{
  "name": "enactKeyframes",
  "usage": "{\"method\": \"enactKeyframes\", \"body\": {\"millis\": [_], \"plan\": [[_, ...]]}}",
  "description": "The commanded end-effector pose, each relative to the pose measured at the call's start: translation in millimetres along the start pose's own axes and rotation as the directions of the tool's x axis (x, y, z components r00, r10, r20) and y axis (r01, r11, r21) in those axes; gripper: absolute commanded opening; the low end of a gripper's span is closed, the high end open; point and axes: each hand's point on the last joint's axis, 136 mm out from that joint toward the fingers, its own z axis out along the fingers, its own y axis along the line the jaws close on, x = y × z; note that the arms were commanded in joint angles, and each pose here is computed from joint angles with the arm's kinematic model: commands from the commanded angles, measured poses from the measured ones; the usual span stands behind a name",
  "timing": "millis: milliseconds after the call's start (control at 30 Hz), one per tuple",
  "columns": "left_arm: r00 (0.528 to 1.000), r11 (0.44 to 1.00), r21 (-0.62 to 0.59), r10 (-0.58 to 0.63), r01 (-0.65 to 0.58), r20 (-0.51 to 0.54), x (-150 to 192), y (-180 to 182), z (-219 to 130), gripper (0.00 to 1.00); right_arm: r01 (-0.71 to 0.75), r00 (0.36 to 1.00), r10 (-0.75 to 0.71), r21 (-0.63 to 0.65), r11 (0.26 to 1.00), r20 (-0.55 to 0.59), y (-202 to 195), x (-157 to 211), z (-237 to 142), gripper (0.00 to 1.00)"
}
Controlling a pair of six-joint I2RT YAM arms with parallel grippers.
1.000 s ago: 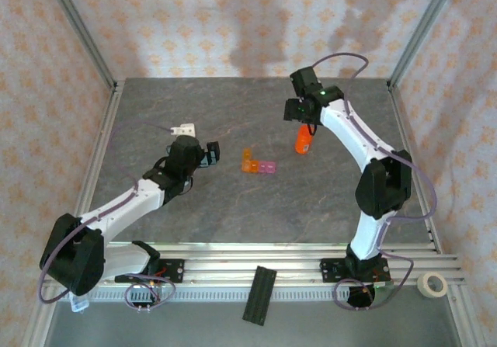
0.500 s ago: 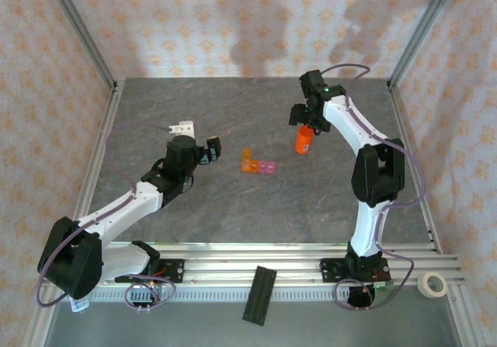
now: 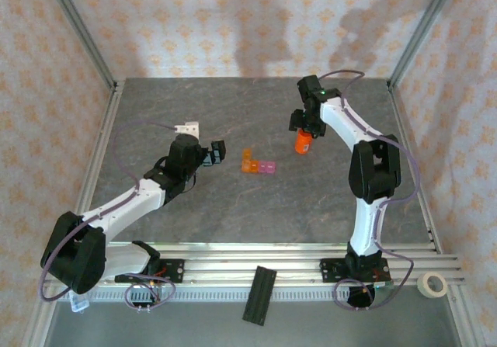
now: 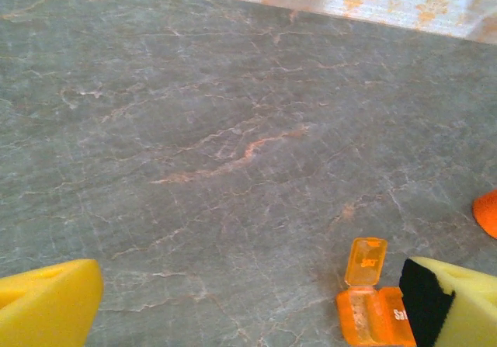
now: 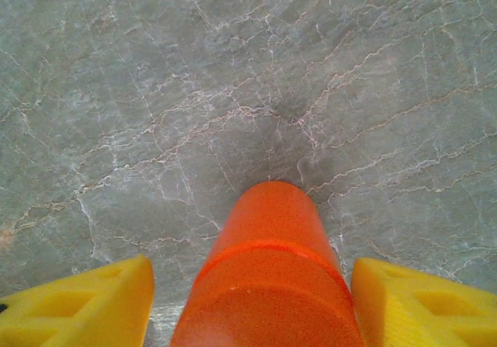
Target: Sort the pills into containers
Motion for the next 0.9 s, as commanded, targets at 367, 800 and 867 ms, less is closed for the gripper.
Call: {"method": "enactKeyframes", "body": {"millis": [367,800,867], "plan": [[1.000,0.999,0.045,-0.017,0.018,-0.025,-7,-13,5,1.00,0.011,0.999,-0.010,0.032,0.999,-0.042,-8,17,21,0.44],[0.992,0.991,0.103,0.097,-0.089,-0.075,-8,-33,31,1.00,0.020,1.000,-0.020,-0.097,0.995,-0.007,13,8,-42,0.34],[0.986,0.983,0.130,0.142,-0.131,-0.083,-9,-40,37,1.00,0.023,1.000,-0.025,-0.137,0.990,-0.014,20,7,-50,0.34]]}}
